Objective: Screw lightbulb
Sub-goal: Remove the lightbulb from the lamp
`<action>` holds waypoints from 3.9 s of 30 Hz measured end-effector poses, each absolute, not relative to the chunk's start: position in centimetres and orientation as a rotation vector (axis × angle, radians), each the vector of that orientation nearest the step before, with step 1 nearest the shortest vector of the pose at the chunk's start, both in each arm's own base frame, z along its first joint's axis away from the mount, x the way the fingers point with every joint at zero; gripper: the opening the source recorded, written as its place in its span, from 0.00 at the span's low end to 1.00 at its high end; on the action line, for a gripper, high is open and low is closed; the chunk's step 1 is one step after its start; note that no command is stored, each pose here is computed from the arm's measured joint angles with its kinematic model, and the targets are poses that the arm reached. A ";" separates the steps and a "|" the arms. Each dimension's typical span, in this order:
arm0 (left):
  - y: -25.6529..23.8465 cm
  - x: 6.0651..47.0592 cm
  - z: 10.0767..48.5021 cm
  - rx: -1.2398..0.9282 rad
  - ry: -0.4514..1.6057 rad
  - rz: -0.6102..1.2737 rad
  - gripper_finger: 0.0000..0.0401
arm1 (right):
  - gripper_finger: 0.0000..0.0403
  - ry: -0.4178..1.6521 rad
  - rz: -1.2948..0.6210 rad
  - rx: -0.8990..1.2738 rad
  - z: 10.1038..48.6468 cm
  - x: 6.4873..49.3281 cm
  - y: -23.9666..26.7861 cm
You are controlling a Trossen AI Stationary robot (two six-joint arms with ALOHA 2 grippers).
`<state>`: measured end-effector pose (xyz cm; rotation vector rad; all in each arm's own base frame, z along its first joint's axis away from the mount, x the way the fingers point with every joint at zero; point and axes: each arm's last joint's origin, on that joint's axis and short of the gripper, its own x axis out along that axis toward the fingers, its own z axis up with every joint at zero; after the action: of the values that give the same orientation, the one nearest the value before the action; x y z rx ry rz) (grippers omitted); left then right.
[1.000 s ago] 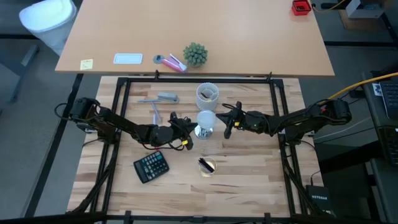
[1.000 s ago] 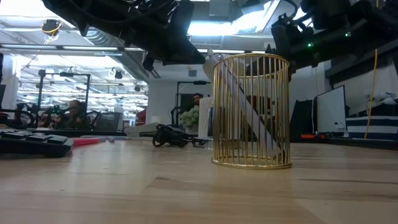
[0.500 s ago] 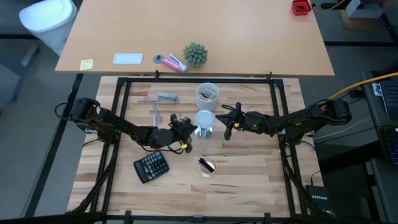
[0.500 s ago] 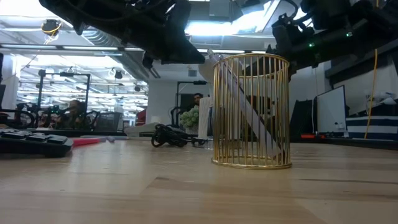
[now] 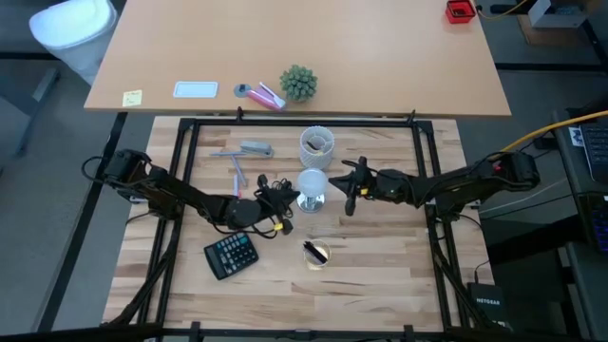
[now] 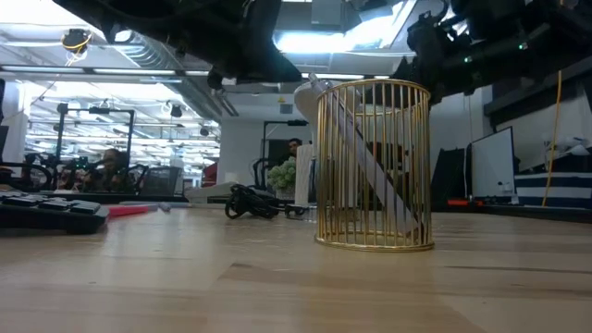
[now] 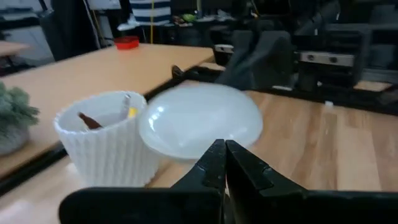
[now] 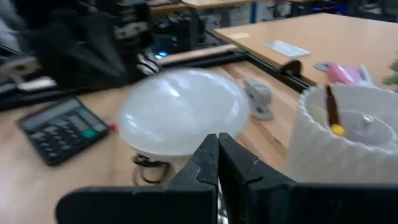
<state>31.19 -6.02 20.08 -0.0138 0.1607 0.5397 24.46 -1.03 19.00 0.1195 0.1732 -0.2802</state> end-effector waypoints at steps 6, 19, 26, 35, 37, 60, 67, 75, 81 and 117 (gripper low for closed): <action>-5.6 30.8 21.4 0.017 0.131 0.574 0.01 | 0.01 0.106 -0.178 0.135 20.6 23.8 -0.7; -1.0 31.2 21.2 -0.010 0.138 0.728 0.01 | 0.01 0.161 -0.079 0.202 19.5 24.4 -0.4; -0.1 31.5 20.8 -0.071 0.161 0.626 0.01 | 0.01 0.181 -0.149 0.194 18.8 24.6 -0.6; -1.1 31.4 20.7 -0.103 0.166 0.589 0.01 | 0.01 0.176 -0.216 0.187 18.8 24.6 -0.8; -1.4 31.4 20.7 -0.106 0.166 0.583 0.01 | 0.01 0.176 -0.229 0.185 18.8 24.6 -0.9; -3.0 31.6 22.3 -0.019 0.038 0.513 0.01 | 0.01 0.102 -0.342 0.051 20.4 24.0 -1.3; -1.3 31.7 22.5 -0.005 0.027 0.572 0.01 | 0.01 0.029 -0.072 0.074 22.2 23.2 -0.5; 1.3 31.6 21.5 -0.028 0.114 0.651 0.01 | 0.01 0.127 0.081 0.109 20.8 23.6 0.0; 1.5 31.5 20.8 -0.078 0.164 0.651 0.01 | 0.01 0.151 0.041 0.108 19.6 24.4 -0.1; -3.0 31.6 21.2 -0.125 0.121 0.447 0.01 | 0.01 0.156 -0.327 0.096 19.0 24.5 -1.2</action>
<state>31.59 -3.02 21.20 -0.1249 0.1214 0.4472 24.53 -1.20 19.01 0.0964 0.1555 -0.3268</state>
